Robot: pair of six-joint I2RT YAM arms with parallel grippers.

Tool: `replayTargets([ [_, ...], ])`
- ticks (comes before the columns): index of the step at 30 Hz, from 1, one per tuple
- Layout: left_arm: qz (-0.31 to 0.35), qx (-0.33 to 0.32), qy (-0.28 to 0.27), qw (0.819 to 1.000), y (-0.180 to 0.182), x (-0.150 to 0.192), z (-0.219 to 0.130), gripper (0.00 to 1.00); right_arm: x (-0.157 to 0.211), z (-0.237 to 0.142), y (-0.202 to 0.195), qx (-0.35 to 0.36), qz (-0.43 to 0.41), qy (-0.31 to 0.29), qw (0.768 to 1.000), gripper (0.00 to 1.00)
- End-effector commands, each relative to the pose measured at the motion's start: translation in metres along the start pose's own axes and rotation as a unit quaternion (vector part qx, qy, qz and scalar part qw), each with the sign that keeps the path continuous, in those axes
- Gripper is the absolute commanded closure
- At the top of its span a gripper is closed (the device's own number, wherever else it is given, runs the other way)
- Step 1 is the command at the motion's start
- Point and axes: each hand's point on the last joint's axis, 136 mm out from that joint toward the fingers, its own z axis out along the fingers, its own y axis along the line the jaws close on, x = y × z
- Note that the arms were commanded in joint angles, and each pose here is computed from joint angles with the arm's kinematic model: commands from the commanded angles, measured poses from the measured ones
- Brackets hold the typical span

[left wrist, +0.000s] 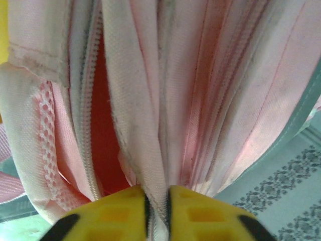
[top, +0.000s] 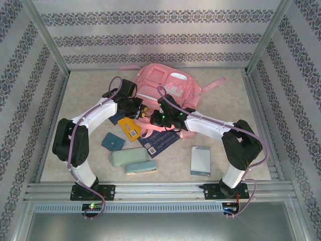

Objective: Pack the student bag

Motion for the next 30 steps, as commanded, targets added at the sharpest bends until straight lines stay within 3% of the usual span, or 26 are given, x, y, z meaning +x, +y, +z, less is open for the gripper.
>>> replayTargets([
  [1,0.022,0.008,0.003,1.000,-0.011,0.007,-0.003,0.87,-0.011,-0.005,0.017,-0.015,-0.025,-0.026,0.999,1.00],
  [4,0.022,0.002,0.005,1.000,-0.005,0.007,-0.002,0.84,-0.011,-0.006,0.015,-0.012,-0.027,-0.027,0.999,1.00],
  [8,0.013,-0.015,0.010,1.000,0.005,0.007,0.002,0.69,-0.008,-0.005,0.013,-0.012,-0.025,-0.023,0.999,1.00],
  [11,0.013,-0.023,0.009,1.000,0.010,0.006,0.004,0.69,-0.008,-0.003,0.013,-0.012,-0.022,-0.024,0.999,1.00],
  [16,0.019,-0.019,0.008,1.000,0.004,0.002,0.014,0.87,-0.007,-0.003,0.015,-0.015,-0.026,-0.021,0.999,1.00],
  [18,0.026,-0.014,0.009,1.000,-0.007,0.000,0.016,1.00,-0.006,-0.003,0.012,-0.007,-0.035,-0.018,0.999,1.00],
  [30,0.057,0.031,-0.069,0.995,-0.052,-0.013,-0.064,1.00,0.005,-0.029,-0.017,0.037,-0.080,-0.005,0.996,1.00],
])
